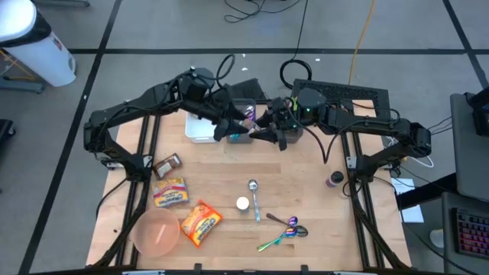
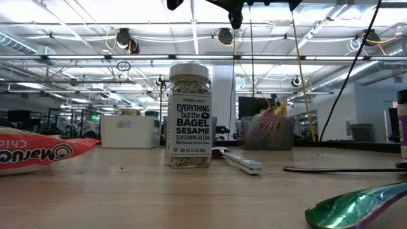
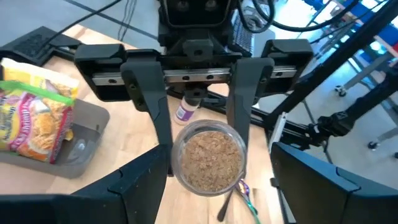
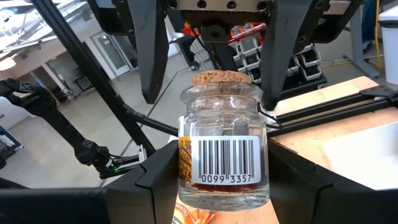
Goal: Pick & Place Food Item
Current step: Put the brown seasoning bottle into the white bin
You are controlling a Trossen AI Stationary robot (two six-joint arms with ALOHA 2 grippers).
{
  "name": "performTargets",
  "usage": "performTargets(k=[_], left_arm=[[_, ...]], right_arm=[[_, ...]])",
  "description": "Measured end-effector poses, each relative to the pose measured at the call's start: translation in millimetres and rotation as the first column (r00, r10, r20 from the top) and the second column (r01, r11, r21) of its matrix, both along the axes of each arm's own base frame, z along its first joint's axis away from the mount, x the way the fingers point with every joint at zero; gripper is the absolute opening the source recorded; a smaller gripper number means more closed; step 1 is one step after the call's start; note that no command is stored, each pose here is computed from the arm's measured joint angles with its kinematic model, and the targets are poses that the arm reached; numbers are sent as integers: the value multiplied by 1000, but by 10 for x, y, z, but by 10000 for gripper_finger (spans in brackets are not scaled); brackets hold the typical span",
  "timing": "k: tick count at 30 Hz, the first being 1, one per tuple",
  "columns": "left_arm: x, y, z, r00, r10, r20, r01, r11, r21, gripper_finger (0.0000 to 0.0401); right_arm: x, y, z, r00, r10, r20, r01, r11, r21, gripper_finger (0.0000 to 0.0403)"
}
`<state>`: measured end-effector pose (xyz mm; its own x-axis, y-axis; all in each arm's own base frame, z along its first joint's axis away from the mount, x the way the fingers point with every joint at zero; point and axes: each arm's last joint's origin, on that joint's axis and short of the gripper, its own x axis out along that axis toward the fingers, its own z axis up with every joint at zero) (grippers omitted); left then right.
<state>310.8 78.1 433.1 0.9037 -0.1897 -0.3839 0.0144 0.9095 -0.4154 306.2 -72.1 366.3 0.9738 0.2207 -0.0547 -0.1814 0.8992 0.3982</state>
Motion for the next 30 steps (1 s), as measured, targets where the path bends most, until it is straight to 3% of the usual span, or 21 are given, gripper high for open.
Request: performTargets(k=[9, 19, 30], left_arm=[[40, 10, -50, 1000, 0, -21, 0, 1000, 9, 288], [162, 35, -155, 999, -32, -38, 31, 999, -18, 239], [150, 61, -156, 998, -57, -33, 56, 998, -20, 231]], right_arm=[[0, 0, 0, 1000, 0, 0, 0, 1000, 0, 187], [-7, 3, -8, 1000, 3, -10, -3, 1000, 7, 187], [-5, 2, -14, 1000, 1, -14, -1, 1000, 8, 187]])
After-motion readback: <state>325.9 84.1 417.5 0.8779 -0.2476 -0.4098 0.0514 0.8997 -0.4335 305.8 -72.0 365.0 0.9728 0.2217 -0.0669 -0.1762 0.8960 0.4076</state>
